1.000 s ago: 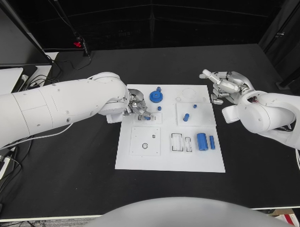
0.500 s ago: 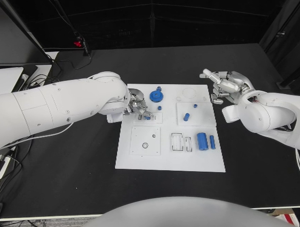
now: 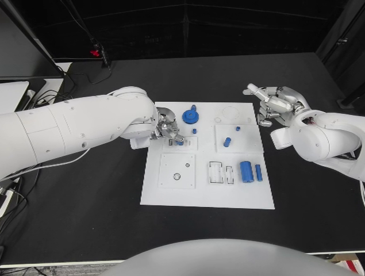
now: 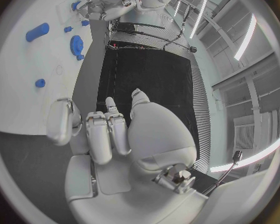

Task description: Assemble the parts on the task board

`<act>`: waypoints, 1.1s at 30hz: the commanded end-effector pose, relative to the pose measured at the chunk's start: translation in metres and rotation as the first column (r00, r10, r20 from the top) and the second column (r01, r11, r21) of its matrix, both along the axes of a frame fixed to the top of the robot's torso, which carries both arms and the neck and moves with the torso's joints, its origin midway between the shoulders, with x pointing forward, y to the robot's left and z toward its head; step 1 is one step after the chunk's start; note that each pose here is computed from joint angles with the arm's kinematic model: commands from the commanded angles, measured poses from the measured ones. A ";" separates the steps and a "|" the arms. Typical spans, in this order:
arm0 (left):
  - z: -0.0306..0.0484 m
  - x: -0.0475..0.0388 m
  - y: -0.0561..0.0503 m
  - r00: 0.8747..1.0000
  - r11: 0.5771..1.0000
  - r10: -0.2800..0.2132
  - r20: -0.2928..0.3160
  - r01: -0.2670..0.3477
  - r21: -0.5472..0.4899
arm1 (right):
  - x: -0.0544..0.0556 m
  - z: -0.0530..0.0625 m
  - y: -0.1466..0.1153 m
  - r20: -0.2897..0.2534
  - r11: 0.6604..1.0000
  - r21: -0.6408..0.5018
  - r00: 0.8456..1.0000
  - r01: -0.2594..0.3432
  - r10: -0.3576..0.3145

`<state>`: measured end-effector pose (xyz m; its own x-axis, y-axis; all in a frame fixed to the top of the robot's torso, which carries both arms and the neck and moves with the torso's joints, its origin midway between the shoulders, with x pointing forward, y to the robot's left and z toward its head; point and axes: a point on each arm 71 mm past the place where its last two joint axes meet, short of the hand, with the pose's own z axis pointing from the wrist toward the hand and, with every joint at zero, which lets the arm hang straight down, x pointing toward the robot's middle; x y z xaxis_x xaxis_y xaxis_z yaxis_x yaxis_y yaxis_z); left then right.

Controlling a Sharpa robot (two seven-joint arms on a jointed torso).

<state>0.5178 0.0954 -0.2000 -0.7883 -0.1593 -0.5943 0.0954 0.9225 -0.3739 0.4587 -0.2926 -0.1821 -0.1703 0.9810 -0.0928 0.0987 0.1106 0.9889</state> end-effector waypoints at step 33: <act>-0.0023 0.0011 -0.001 0.992 0.993 -0.030 0.123 0.015 0.121 | -0.002 0.000 0.006 -0.024 0.999 0.049 1.000 -0.010 0.011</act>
